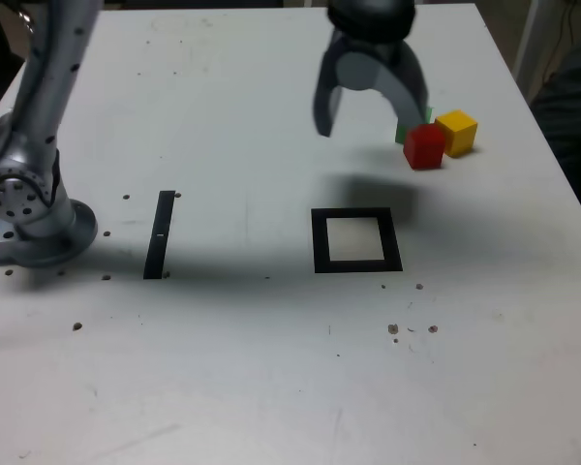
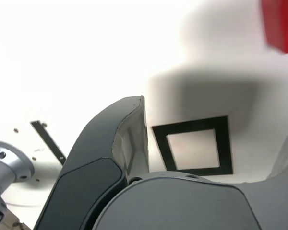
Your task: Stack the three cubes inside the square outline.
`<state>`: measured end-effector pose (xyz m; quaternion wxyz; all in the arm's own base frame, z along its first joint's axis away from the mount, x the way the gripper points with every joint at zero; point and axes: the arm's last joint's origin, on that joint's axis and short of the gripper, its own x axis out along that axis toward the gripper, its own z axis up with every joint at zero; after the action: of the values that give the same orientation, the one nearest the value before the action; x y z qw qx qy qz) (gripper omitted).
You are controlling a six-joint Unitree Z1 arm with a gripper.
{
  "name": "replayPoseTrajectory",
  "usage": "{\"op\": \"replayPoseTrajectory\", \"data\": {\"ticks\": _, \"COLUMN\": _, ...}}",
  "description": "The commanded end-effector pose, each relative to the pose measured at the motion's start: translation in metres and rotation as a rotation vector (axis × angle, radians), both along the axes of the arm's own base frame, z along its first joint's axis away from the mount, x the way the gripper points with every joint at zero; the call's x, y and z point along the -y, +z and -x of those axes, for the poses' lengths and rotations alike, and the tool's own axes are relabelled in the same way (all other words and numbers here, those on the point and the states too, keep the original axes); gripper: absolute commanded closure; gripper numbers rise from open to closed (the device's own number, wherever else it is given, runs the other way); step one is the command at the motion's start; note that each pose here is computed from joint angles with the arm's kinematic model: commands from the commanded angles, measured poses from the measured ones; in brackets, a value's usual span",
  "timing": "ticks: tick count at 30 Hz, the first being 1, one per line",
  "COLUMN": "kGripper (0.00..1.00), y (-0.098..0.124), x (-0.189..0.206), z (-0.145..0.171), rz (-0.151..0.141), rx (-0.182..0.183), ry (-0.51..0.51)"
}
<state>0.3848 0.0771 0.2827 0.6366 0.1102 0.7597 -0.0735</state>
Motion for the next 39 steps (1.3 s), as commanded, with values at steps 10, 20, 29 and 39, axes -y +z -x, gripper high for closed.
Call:
{"op": "replayPoseTrajectory", "data": {"ticks": 10, "kGripper": 0.00, "y": -0.007, "x": -0.025, "z": -0.042, "rz": -0.007, "rx": 0.013, "ry": -0.044}}
{"op": "replayPoseTrajectory", "data": {"ticks": 20, "kGripper": 0.01, "y": -0.018, "x": -0.046, "z": -0.054, "rz": -0.006, "rx": 0.000, "ry": -0.120}}
{"op": "replayPoseTrajectory", "data": {"ticks": 29, "kGripper": 0.01, "y": -0.022, "x": -0.046, "z": -0.054, "rz": 0.039, "rx": -0.034, "ry": -0.339}}
{"op": "replayPoseTrajectory", "data": {"ticks": 39, "kGripper": 0.01, "y": -0.030, "x": -0.039, "z": -0.055, "rz": 0.061, "rx": -0.064, "ry": -0.400}}
